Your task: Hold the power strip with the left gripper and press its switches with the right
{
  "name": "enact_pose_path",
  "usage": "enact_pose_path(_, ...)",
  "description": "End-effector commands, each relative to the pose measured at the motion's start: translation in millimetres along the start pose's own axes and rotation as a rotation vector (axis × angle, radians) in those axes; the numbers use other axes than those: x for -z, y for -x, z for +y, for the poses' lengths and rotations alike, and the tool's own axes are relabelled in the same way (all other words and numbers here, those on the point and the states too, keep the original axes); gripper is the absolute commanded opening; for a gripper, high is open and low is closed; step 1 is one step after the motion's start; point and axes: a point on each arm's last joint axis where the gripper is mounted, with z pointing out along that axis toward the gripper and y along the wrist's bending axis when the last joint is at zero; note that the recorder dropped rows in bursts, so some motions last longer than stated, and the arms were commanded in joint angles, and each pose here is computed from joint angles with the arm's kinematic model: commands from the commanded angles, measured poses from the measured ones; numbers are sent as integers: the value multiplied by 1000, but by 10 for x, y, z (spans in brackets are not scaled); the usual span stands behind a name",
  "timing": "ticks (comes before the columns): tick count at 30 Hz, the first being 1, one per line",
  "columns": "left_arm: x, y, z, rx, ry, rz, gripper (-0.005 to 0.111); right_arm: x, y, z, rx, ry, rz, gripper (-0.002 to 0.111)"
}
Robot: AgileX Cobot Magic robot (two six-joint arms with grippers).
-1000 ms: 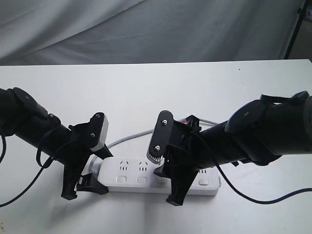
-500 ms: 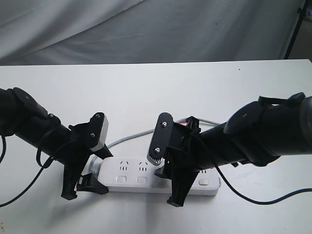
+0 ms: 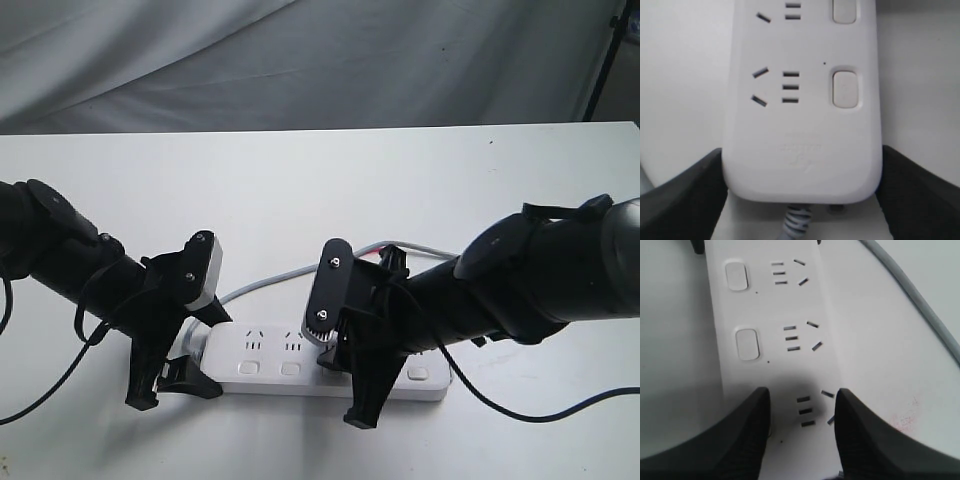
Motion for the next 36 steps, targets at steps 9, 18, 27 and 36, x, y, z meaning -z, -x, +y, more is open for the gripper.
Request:
enact_pose_path(9, 2, 24, -5, -2, -3, -11, 54, -101, -81, 19, 34, 25, 36, 40)
enact_pose_path(18, 2, 24, -5, -2, -3, -11, 54, -112, -214, 108, 51, 42, 75, 40)
enact_pose_path(27, 2, 24, -5, -2, -3, -11, 54, -107, -214, 103, 24, 32, 72, 40)
enact_pose_path(36, 2, 24, -5, -2, -3, -11, 54, 304, 69, 31, -24, -51, -73, 40)
